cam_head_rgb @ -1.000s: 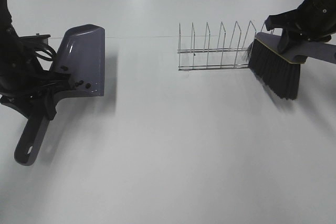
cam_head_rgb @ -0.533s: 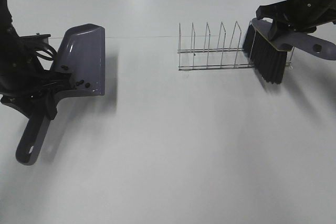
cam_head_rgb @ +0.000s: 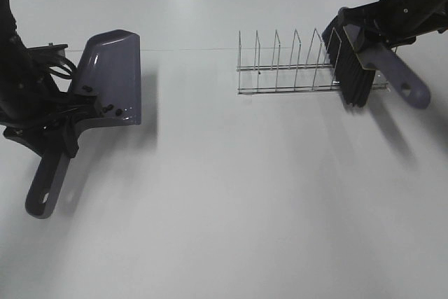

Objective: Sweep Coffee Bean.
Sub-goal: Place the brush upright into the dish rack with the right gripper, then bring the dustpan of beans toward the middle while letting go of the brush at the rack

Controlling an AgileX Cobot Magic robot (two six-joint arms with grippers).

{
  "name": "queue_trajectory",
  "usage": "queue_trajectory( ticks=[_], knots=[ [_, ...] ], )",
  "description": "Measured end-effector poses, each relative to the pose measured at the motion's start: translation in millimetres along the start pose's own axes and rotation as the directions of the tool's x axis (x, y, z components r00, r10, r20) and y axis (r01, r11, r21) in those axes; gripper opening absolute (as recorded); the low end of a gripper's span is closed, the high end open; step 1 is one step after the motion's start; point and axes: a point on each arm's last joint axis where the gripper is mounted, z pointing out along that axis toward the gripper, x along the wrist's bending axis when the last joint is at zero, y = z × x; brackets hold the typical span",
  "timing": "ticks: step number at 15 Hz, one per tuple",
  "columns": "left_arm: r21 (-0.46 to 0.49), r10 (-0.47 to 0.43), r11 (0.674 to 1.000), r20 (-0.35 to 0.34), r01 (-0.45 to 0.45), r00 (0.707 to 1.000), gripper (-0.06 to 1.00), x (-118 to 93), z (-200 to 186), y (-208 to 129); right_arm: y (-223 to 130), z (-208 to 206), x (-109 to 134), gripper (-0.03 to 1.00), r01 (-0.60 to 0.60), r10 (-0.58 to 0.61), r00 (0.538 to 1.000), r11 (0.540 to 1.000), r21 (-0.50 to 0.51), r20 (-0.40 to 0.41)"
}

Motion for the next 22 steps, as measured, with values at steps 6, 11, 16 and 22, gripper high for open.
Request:
queue_trajectory(
  ticks=[6, 11, 16, 22],
  knots=[
    [-0.004, -0.005, 1.0, 0.008, 0.005, 1.0, 0.32, -1, 0, 0, -7, 7, 0, 0.3, 0.046, -0.046, 0.999, 0.997, 0.057, -0.004],
    [0.0, -0.005, 1.0, 0.007, 0.005, 1.0, 0.32, -1, 0, 0, -11, 5, 0, 0.32, 0.099, -0.098, 0.995, 0.99, 0.103, -0.014],
    [0.033, -0.013, 0.999, 0.013, 0.012, 1.0, 0.32, -1, 0, -3, -3, -13, 2, 0.72, 0.117, -0.117, 0.993, 0.991, 0.057, -0.013],
    [0.041, -0.038, 0.999, 0.108, 0.034, 0.993, 0.32, -10, 0, -3, 17, -80, 6, 0.73, 0.147, -0.146, 0.989, 0.985, -0.092, 0.014]
  ],
)
